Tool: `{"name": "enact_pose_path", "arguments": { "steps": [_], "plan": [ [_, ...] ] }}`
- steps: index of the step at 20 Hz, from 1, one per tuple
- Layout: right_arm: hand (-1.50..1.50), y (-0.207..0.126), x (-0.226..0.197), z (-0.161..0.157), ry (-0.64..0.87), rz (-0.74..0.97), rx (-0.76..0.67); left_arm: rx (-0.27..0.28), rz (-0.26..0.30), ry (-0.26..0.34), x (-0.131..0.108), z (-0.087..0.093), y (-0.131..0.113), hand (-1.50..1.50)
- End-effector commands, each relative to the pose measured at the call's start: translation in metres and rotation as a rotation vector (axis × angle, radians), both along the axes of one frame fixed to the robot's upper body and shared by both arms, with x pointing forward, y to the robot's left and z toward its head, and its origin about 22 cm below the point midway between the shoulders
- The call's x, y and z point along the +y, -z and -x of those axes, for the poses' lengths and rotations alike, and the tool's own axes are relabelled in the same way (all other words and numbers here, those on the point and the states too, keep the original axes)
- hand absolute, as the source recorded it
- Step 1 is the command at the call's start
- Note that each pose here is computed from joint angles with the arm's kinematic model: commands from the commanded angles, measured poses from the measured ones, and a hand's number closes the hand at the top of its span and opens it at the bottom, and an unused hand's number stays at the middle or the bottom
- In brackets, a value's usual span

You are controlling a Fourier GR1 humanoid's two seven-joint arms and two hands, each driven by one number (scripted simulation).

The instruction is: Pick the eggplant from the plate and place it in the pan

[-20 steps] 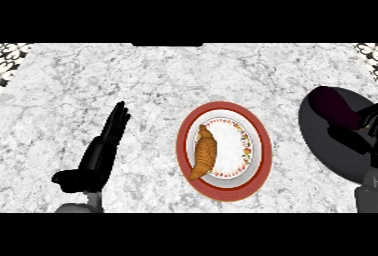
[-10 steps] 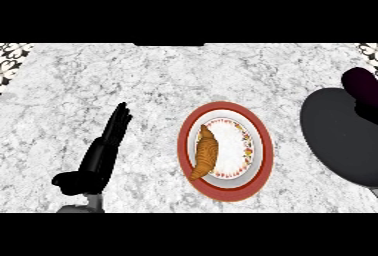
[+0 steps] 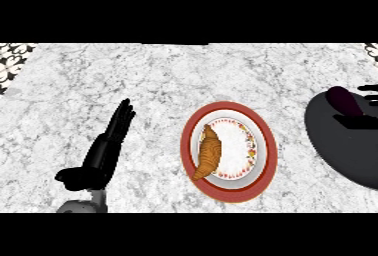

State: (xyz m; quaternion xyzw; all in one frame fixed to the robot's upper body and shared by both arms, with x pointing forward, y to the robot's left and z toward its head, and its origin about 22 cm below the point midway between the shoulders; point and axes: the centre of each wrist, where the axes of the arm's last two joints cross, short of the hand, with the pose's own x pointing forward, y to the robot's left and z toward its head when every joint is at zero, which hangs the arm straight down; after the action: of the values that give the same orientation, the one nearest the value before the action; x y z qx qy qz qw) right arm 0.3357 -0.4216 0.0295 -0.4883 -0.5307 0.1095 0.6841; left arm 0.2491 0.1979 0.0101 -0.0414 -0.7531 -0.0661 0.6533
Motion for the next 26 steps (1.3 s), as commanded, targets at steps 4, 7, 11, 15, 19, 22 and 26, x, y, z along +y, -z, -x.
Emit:
{"name": "enact_pose_path", "arguments": {
  "steps": [4,7,11,15,19,22,26],
  "plan": [
    [-1.5,0.013,0.009,-0.023,-0.071,-0.102,-0.08,-0.007,0.006,0.003,-0.004,-0.012,-0.011,0.0],
    [-1.5,-0.006,-0.008,-0.019,-0.06,-0.176,-0.292,0.01,-0.013,-0.015,0.004,0.003,0.007,0.0],
    [-1.5,0.0,-0.03,-0.002,-0.03,-0.26,-0.407,0.022,0.009,-0.005,-0.001,0.016,0.008,0.0],
    [-1.5,0.004,-0.054,0.025,-0.052,-0.368,-0.421,0.023,-0.003,-0.044,0.008,0.01,0.0,0.0],
    [-1.5,-0.014,-0.091,0.056,-0.107,-0.483,-0.469,0.01,-0.008,-0.043,0.013,0.01,0.008,0.0],
    [-1.5,0.016,-0.091,0.085,-0.202,-0.571,-0.439,0.018,-0.012,-0.052,0.015,0.016,0.007,0.0],
    [-1.5,0.035,-0.093,0.121,-0.279,-0.567,-0.433,0.015,-0.013,-0.046,0.012,0.014,-0.001,0.0]
  ]
}}
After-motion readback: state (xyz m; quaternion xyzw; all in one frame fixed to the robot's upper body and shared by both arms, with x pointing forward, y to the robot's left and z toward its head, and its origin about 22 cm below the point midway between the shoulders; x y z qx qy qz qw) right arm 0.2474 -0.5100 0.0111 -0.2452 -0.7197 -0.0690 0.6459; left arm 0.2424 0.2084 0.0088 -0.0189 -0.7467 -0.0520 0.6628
